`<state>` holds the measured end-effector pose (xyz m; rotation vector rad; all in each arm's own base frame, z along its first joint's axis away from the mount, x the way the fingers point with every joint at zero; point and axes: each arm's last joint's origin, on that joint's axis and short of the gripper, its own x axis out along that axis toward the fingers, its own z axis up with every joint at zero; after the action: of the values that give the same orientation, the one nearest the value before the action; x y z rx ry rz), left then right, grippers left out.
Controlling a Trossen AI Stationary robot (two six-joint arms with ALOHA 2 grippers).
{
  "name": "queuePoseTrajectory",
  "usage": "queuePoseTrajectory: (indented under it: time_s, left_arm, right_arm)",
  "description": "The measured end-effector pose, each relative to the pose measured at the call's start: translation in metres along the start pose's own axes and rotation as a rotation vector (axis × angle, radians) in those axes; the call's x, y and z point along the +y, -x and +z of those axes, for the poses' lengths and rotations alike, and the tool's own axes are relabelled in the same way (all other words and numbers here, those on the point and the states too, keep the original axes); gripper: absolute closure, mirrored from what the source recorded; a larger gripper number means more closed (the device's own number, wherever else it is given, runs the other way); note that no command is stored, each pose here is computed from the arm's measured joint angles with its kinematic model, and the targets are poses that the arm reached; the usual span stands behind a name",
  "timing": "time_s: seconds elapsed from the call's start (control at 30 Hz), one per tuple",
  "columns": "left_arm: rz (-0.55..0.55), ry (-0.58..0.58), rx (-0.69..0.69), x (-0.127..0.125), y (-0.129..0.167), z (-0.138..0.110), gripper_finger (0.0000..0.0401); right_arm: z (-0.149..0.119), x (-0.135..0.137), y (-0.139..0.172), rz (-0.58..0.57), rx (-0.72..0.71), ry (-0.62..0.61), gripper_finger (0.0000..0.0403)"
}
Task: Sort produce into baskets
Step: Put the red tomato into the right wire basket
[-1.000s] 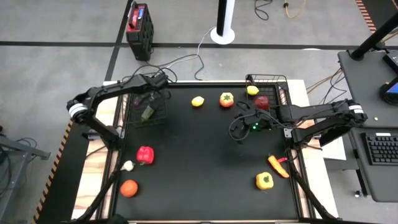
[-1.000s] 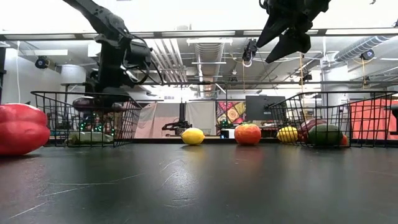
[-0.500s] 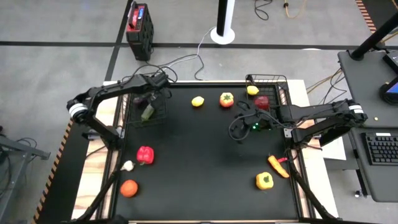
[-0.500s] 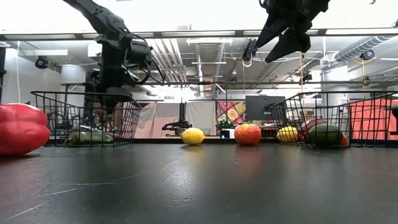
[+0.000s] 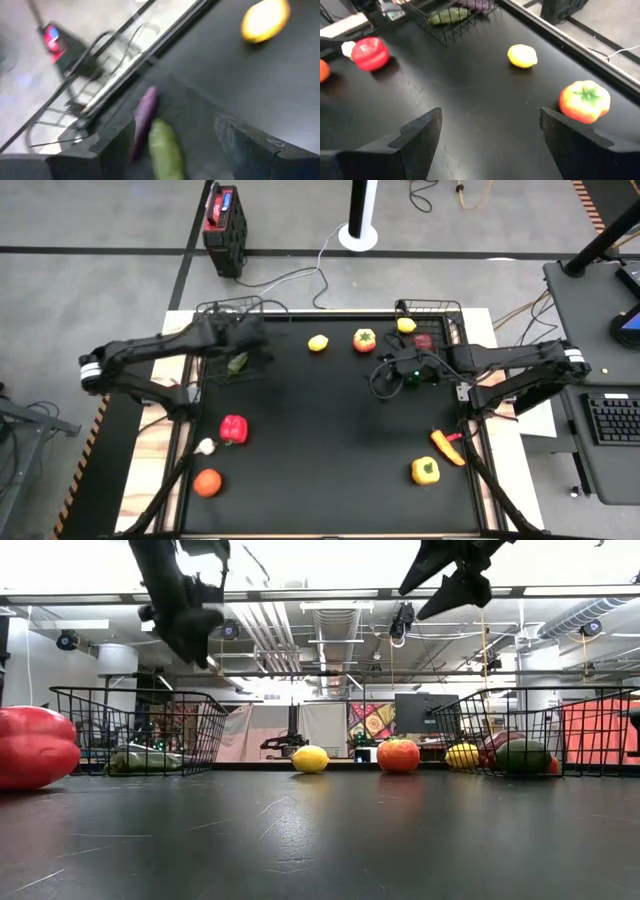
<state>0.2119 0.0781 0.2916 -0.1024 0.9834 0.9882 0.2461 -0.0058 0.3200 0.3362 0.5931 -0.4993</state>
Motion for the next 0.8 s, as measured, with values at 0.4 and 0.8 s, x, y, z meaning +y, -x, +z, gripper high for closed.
queuePoseTrajectory:
  time_s: [0.4, 0.8]
  left_arm:
    - [-0.294, 0.012, -0.253, -0.044, 0.086, -0.042, 0.0145]
    - [-0.403, 0.033, -0.379, -0.067, 0.117, -0.062, 0.0145]
  right_arm:
    - [0.014, -0.004, 0.005, -0.015, -0.044, 0.022, 0.0078]
    - [0.054, 0.002, -0.025, -0.092, 0.028, 0.172, 0.0078]
